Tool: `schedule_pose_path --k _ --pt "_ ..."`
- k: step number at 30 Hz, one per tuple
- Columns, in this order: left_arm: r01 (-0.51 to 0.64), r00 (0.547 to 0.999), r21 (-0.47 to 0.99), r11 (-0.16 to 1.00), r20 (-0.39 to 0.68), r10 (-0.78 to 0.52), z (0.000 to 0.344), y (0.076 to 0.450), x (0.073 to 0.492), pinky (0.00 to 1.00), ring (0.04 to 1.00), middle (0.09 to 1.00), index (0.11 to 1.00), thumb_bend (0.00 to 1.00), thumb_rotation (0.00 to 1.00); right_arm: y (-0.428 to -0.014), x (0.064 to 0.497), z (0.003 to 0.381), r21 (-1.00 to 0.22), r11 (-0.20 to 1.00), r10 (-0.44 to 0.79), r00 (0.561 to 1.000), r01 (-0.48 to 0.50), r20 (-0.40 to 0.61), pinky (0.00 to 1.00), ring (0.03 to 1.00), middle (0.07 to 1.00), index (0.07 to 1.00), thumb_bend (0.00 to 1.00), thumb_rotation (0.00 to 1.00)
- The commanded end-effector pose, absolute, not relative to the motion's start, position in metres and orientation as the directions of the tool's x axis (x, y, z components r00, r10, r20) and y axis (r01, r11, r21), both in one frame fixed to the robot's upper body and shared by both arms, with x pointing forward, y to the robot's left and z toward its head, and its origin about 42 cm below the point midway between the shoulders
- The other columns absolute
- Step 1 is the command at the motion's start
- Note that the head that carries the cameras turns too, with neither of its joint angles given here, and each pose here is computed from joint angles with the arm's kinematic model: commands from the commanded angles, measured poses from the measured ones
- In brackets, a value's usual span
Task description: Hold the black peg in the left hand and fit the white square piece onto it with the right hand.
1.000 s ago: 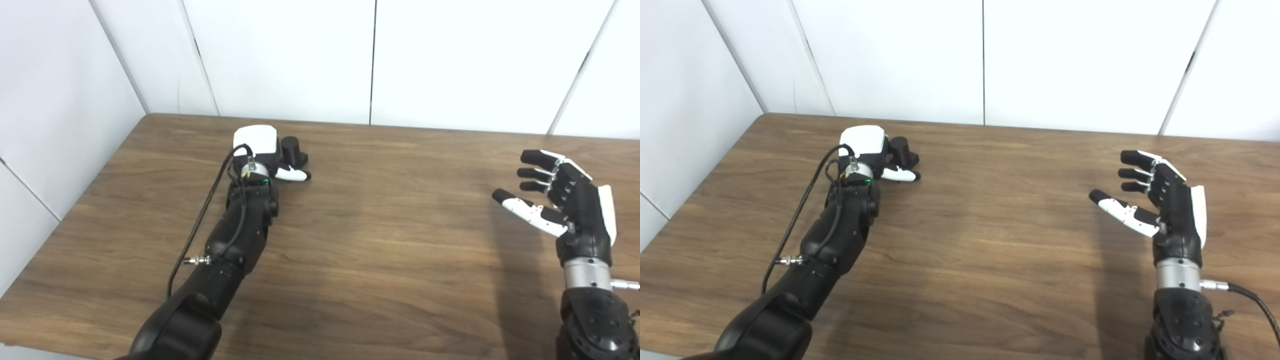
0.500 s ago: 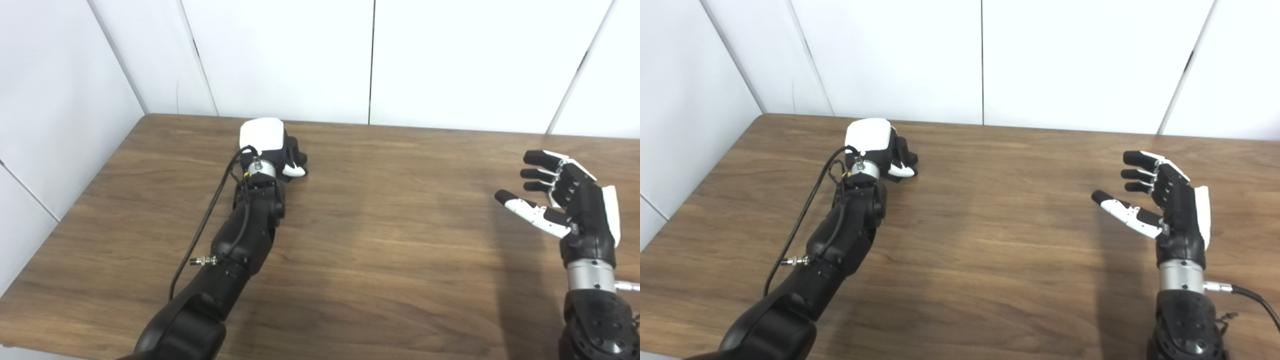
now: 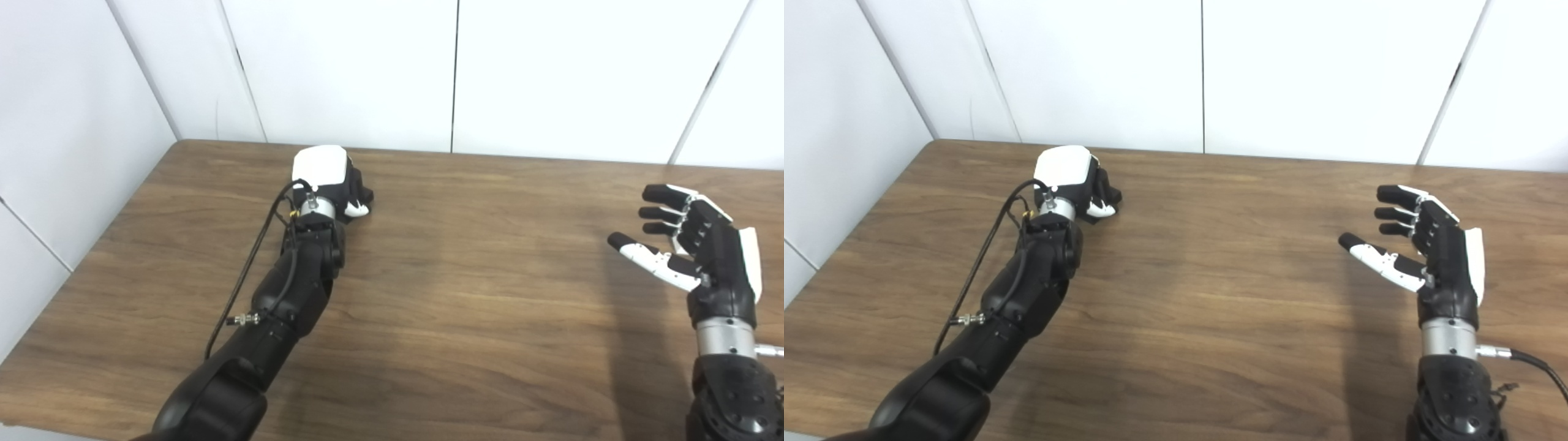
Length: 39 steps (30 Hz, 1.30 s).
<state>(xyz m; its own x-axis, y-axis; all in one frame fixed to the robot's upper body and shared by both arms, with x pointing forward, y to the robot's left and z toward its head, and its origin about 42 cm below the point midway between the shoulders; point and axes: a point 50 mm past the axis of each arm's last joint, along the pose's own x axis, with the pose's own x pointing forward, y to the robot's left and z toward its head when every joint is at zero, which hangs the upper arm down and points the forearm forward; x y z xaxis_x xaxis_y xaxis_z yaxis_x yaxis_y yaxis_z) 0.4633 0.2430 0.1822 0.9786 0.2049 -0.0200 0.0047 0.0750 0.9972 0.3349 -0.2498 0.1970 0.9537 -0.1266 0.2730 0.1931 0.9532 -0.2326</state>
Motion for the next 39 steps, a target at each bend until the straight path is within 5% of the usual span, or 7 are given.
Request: schedule_pose_path --k 1,16,26,39 --pt "0.01 0.972 0.998 0.056 -0.023 0.235 0.186 0.262 0.463 0.65 0.781 0.781 0.487 0.53 0.08 -0.25 0.339 0.22 -0.225 0.953 -0.116 0.93 0.203 0.35 0.61 0.665 0.712 0.659 0.7 0.03" --pt "0.129 0.989 0.948 0.29 -0.146 0.038 0.188 0.273 0.457 0.71 0.811 0.816 0.486 0.52 0.06 -0.251 0.341 0.224 -0.219 0.955 -0.112 0.928 0.199 0.355 0.59 0.664 0.712 0.658 0.69 0.05" --pt "0.186 0.977 0.938 0.293 -0.143 -0.161 0.181 0.273 0.452 0.77 0.848 0.836 0.487 0.52 0.06 -0.251 0.342 0.226 -0.219 0.955 -0.107 0.923 0.199 0.37 0.58 0.664 0.713 0.652 0.69 0.02" --pt "0.224 0.907 0.924 0.309 -0.081 -0.414 0.172 0.247 0.433 0.72 0.827 0.818 0.488 0.52 0.07 -0.25 0.343 0.231 -0.217 0.956 -0.108 0.924 0.198 0.366 0.59 0.667 0.716 0.655 0.69 0.05"
